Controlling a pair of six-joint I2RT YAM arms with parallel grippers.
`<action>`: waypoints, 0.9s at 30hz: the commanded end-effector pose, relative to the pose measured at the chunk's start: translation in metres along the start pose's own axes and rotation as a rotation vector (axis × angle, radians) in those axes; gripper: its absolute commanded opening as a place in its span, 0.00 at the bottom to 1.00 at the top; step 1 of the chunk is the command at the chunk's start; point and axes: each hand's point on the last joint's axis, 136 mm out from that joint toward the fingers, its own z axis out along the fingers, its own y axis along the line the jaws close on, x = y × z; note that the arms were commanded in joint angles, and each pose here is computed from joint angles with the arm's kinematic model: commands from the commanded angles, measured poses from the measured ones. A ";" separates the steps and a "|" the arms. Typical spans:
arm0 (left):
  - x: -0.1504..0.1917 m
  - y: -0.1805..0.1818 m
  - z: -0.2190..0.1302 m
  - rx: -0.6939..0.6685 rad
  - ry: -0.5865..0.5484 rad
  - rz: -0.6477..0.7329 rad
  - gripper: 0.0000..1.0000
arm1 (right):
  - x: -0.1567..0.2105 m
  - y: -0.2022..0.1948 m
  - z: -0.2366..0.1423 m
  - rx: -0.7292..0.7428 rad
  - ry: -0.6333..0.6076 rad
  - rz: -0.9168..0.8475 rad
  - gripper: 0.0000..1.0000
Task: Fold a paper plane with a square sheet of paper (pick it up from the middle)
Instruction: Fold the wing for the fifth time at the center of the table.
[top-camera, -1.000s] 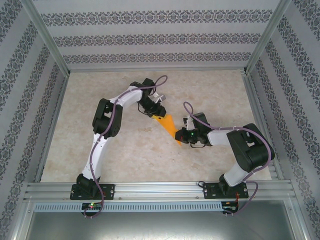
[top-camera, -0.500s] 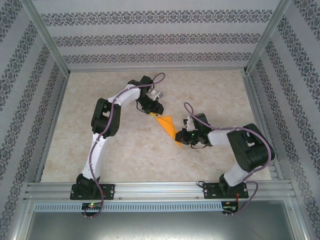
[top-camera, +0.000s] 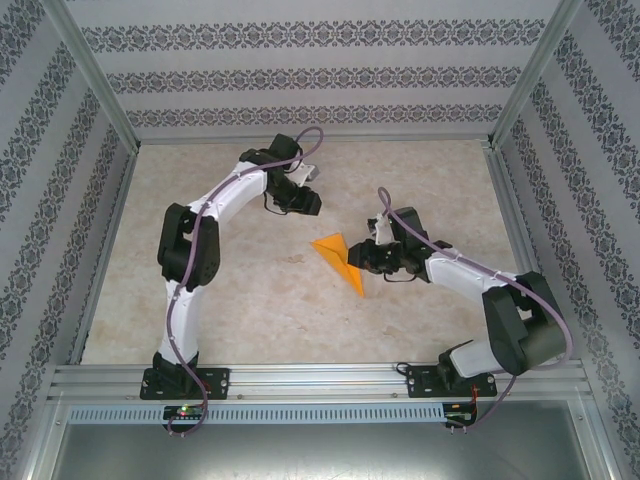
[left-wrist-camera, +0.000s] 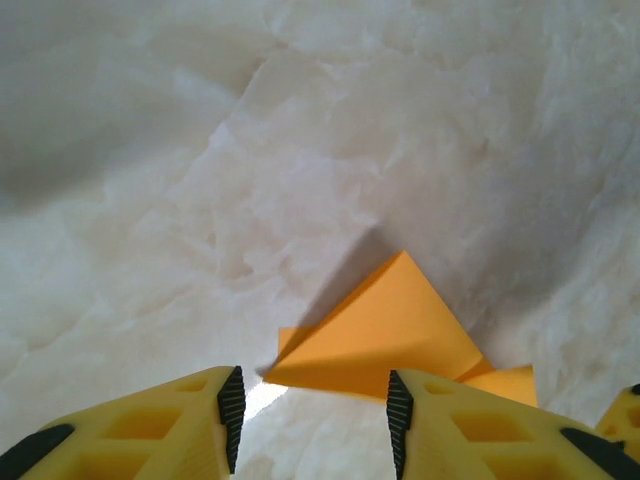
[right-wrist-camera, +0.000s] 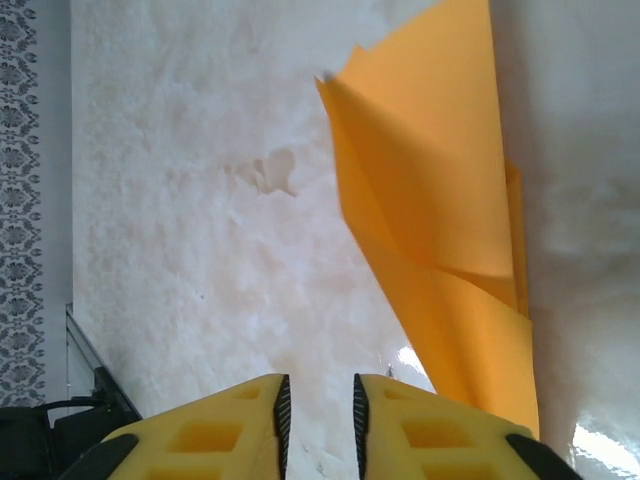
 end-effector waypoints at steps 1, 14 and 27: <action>0.006 -0.004 -0.006 -0.048 -0.034 -0.018 0.47 | -0.004 -0.014 -0.007 0.086 0.008 -0.023 0.29; 0.038 -0.028 -0.003 -0.004 -0.110 -0.119 0.53 | -0.022 -0.046 0.013 0.196 0.071 -0.094 0.39; 0.054 -0.050 0.032 -0.020 -0.027 -0.145 0.54 | -0.007 -0.041 0.038 0.080 0.162 -0.091 0.41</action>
